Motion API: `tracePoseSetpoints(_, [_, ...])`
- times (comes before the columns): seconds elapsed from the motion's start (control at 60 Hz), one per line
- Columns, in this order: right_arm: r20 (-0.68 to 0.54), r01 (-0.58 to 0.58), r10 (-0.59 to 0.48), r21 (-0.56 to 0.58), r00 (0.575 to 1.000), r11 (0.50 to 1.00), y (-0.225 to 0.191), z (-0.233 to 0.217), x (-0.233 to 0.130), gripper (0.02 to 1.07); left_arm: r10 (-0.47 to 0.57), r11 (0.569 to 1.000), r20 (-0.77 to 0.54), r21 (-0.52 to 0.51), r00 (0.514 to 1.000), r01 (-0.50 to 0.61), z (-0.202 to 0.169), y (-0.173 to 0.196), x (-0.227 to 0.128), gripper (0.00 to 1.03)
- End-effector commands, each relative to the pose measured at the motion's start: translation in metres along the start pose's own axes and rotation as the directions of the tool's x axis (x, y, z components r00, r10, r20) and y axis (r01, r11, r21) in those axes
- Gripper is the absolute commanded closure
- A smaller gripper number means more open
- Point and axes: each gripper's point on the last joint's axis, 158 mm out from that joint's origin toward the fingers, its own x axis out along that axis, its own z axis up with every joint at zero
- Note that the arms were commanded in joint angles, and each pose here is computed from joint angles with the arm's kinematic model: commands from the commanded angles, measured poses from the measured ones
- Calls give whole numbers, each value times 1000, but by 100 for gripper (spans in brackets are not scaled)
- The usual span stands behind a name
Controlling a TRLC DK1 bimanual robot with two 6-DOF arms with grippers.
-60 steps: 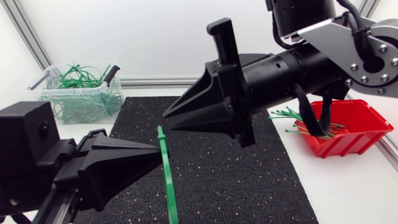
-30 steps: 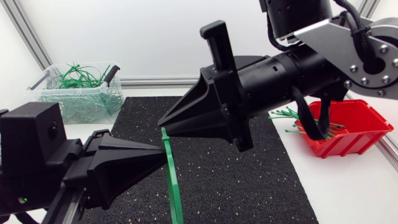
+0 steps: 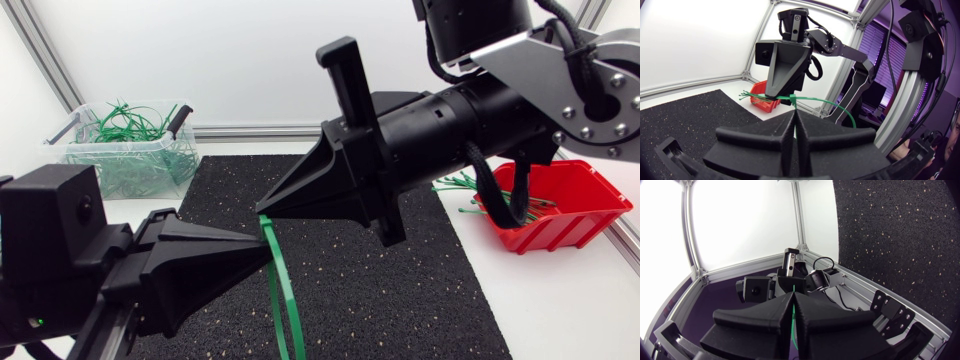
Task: Take a green cable tie from the red box, thread the tail through the head to close it, then place it in the transparent bin on the left.
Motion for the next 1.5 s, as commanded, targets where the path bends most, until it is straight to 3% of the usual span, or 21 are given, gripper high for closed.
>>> tracePoseSetpoints(0.0, [17, 3, -2, -14, 1000, 1000, 4, 5, 1, 101, -40, 999, 9, 32, 999, 40, 10, -14, 0, 100])
tracePoseSetpoints(0.4, [56, 33, -35, 26, 998, 999, -12, 33, 10, 101, -103, 994, 26, 46, 994, 101, 26, -47, -7, 100])
tracePoseSetpoints(0.6, [36, 25, -25, -8, 999, 1000, -2, 17, 9, 101, -42, 999, 10, 32, 999, 42, 18, -25, -3, 100])
tracePoseSetpoints(0.633, [33, 21, -21, -15, 999, 1000, 1, 12, 7, 100, -21, 1000, 5, 24, 1000, 21, 17, -16, -4, 100])
tracePoseSetpoints(0.717, [16, 34, -34, -35, 999, 999, 4, 6, 0, 84, 32, 999, -18, -12, 999, -32, 14, 7, -6, 100])
tracePoseSetpoints(0.8, [40, 72, -70, -61, 997, 996, -3, 15, -13, 79, 85, 995, -37, -46, 996, -87, 12, 26, -11, 100])
tracePoseSetpoints(0.867, [59, 140, -135, -82, 989, 987, -15, 21, -21, 67, 147, 988, -67, -45, 987, -150, 7, 43, -16, 100])
tracePoseSetpoints(0.933, [106, 237, -226, -106, 968, 966, -34, 34, -25, 63, 214, 975, -99, -38, 972, -218, 3, 62, -21, 100])
tracePoseSetpoints(1.0, [178, 331, -307, -125, 935, 935, -54, 53, -31, 61, 281, 957, -128, -34, 951, -287, -2, 84, -28, 100])
tracePoseSetpoints(1.133, [339, 521, -458, -125, 822, 844, -94, 94, -54, 61, 437, 898, -161, 32, 885, -438, -7, 127, -46, 100])
tracePoseSetpoints(1.217, [466, 665, -551, -117, 693, 737, -114, 119, -77, 60, 531, 847, -142, 66, 835, -528, 2, 155, -64, 100])
tracePoseSetpoints(1.317, [540, 737, -586, -98, 604, 668, -122, 134, -98, 60, 615, 788, -109, 96, 781, -608, 17, 182, -85, 100])
tracePoseSetpoints(1.333, [587, 784, -606, -81, 537, 615, -126, 143, -111, 60, 659, 752, -87, 112, 747, -650, 26, 196, -96, 100])
tracePoseSetpoints(1.35, [595, 792, -608, -81, 525, 605, -126, 145, -113, 60, 662, 749, -87, 113, 745, -653, 26, 198, -97, 100])
tracePoseSetpoints(1.483, [706, 871, -605, -34, 368, 490, -128, 168, -158, 60, 791, 604, 3, 157, 612, -782, 61, 245, -144, 100])
